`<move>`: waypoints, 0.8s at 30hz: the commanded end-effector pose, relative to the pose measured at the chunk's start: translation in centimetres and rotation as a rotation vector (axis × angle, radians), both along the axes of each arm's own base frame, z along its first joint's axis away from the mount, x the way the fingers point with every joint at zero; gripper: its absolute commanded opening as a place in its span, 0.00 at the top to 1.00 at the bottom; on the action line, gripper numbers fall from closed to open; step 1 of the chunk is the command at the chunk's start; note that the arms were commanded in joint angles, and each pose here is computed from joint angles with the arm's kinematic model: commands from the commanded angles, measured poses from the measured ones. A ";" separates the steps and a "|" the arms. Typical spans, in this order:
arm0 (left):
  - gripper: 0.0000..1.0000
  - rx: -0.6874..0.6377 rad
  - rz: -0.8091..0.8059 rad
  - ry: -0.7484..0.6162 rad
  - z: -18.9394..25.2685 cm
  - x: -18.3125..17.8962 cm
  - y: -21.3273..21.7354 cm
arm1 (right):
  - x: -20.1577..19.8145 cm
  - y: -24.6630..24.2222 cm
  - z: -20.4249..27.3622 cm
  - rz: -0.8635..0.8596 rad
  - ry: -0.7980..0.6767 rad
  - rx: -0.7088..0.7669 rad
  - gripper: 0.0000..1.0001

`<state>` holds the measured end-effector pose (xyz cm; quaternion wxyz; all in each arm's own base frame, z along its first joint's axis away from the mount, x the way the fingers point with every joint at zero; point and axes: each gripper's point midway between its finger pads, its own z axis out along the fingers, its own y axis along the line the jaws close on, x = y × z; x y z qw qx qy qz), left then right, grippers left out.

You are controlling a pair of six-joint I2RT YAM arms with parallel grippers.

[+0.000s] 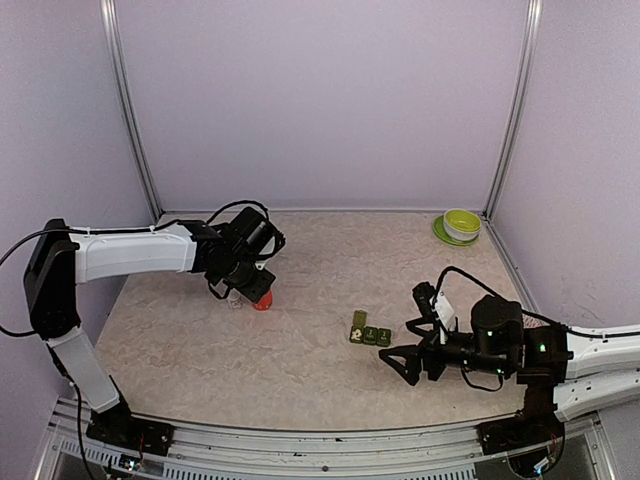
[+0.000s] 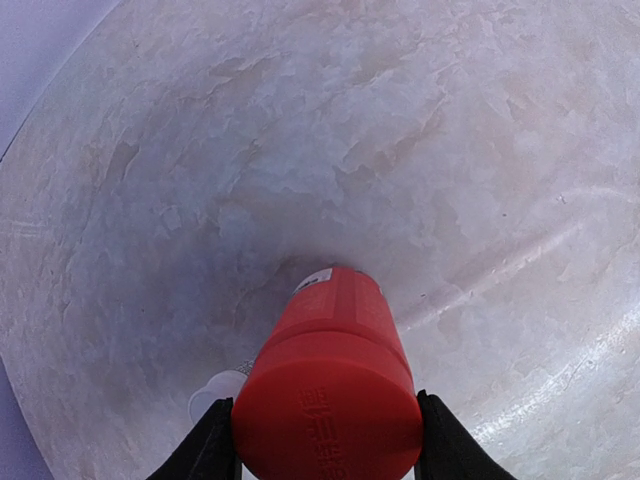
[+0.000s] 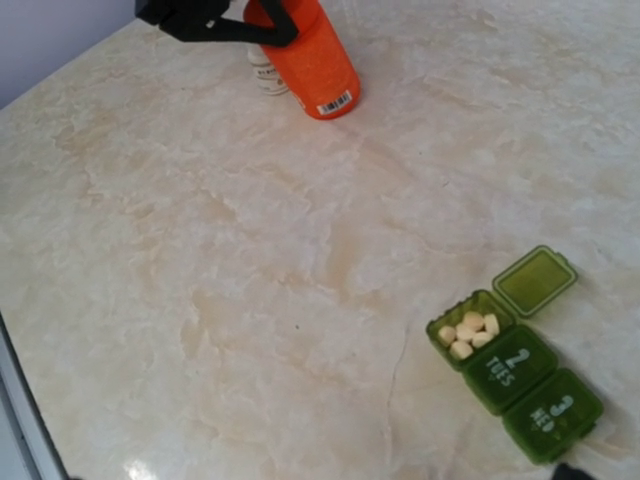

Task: Sort the pills into containers
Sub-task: Place the pill bottle at the center of the board.

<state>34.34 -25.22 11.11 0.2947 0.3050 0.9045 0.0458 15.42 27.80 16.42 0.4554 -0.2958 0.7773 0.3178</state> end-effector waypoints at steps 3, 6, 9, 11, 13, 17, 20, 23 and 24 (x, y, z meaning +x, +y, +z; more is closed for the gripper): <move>0.62 -0.023 0.036 -0.038 1.1 1.3 0.0 | 0.1 0.2 -0.1 0.000 -0.003 0.016 0.00; 0.58 -0.031 0.042 -0.052 1.5 1.5 0.1 | 0.2 0.1 -0.5 -0.002 -0.009 0.006 0.00; 0.54 -0.042 0.051 -0.069 2.0 1.8 0.2 | 0.3 0.0 -1.0 -0.005 -0.017 -0.019 0.00; 0.48 -0.049 0.055 -0.078 2.3 2.0 0.2 | 0.4 -0.1 -1.4 -0.006 -0.024 -0.037 0.00; 0.43 -0.055 0.056 -0.086 2.6 2.1 0.2 | 0.6 -0.2 -1.6 -0.013 -0.030 -0.048 0.00; 0.31 -0.062 0.061 -0.099 2.9 2.3 0.2 | 0.9 -0.4 -2.2 -0.024 -0.035 -0.063 0.00; 0.27 -0.070 0.059 -0.101 3.1 2.3 0.2 | 1.1 -0.5 -2.6 -0.026 -0.031 -0.070 0.00; 0.24 -0.086 0.058 -0.106 3.5 2.4 0.0 | 1.3 -0.5 -2.9 -0.028 -0.028 -0.079 0.00; 0.23 -0.095 0.055 -0.110 3.7 2.4 -0.1 | 1.4 -0.6 -3.1 -0.031 -0.027 -0.085 0.00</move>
